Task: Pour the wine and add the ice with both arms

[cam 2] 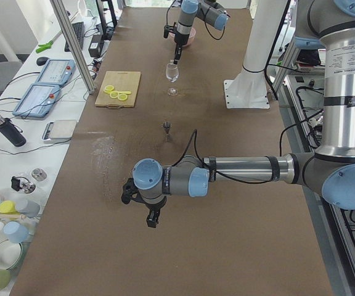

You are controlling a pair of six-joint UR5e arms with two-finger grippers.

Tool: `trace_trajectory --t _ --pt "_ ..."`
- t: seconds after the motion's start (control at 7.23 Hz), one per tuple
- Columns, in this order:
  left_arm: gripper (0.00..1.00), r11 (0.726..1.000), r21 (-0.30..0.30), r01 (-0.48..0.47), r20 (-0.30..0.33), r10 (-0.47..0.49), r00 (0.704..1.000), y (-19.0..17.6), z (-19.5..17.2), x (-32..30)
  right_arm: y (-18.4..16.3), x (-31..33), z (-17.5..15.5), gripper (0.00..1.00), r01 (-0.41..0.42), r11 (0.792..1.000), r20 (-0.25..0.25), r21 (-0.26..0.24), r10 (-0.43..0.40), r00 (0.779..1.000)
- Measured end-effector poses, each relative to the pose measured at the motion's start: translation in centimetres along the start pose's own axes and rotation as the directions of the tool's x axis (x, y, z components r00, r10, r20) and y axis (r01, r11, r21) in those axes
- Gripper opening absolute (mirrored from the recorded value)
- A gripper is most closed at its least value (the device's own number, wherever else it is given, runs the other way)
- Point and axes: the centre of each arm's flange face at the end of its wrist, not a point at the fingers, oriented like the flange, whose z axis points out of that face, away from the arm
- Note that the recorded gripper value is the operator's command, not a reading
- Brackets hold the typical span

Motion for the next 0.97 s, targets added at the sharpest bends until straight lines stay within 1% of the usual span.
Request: trace_trajectory --t 0.14,0.28,0.97 --pt "0.99 1.0 0.0 0.0 0.0 0.0 1.0 0.0 0.0 0.0 -0.08 0.07 -0.08 0.77 0.012 1.0 0.0 0.004 -0.012 1.0" --pt "0.99 1.0 0.0 0.001 0.0 -0.001 1.0 0.0 0.0 0.0 -0.13 0.15 -0.06 1.0 0.017 1.0 -0.001 0.008 -0.017 1.0" --pt "0.99 1.0 0.001 -0.001 0.0 0.001 1.0 -0.02 -0.07 0.07 -0.38 0.33 -0.26 1.0 0.019 1.0 -0.002 0.022 -0.019 1.0"
